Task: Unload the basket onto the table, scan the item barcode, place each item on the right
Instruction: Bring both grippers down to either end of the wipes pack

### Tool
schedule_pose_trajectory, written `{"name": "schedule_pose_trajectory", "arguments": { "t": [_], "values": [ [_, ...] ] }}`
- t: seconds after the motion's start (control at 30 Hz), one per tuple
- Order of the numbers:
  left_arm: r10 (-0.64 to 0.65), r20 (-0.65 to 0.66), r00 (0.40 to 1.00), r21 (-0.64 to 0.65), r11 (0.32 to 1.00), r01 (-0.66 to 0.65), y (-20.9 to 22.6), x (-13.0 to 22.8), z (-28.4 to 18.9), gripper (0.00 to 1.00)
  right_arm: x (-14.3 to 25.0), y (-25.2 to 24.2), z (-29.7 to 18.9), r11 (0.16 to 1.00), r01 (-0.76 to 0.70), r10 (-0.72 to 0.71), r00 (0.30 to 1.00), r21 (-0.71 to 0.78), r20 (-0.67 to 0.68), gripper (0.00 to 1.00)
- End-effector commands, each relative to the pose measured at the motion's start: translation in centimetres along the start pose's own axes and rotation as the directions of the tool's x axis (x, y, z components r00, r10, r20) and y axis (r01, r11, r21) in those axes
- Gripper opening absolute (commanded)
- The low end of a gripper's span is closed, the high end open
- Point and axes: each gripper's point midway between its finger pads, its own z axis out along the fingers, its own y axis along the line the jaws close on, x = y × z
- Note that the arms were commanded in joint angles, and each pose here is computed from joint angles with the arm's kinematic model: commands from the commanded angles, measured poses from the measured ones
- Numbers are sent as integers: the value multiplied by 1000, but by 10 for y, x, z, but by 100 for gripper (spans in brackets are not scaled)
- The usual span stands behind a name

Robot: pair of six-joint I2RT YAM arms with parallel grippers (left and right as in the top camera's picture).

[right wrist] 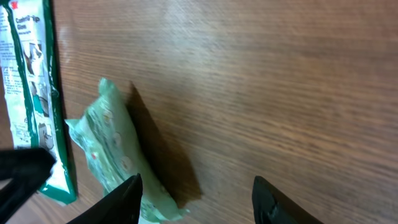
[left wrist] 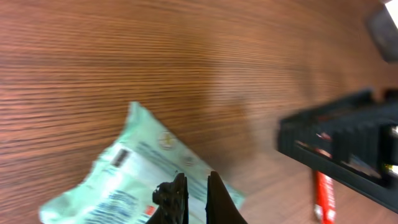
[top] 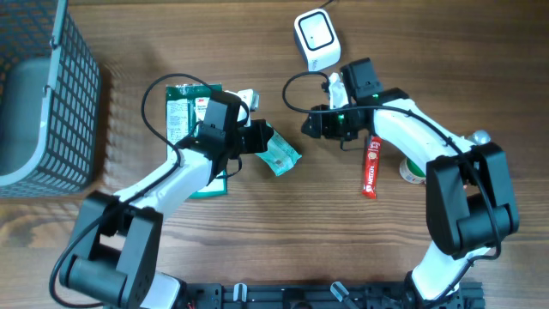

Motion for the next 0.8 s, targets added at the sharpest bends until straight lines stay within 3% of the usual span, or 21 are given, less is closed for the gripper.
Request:
{"name": "schedule_pose_trajectory", "arguments": {
  "t": [0.0, 0.4, 0.53, 0.77],
  "values": [
    [-37, -14, 999, -114, 993, 36, 27, 8, 11, 4, 14, 12, -3, 998, -17, 15, 999, -66, -34, 58],
    [-294, -203, 934, -288, 930, 230, 56, 72, -1, 4, 36, 28, 2, 996, -19, 8, 994, -92, -112, 59],
    [-284, -140, 949, -249, 937, 244, 45, 51, -19, 4, 39, 27, 2, 993, -84, 73, 989, -80, -130, 61],
    [-135, 116, 984, -83, 986, 145, 7, -23, -47, 4, 47, 38, 8, 990, -128, 117, 981, -66, -154, 66]
  ]
}}
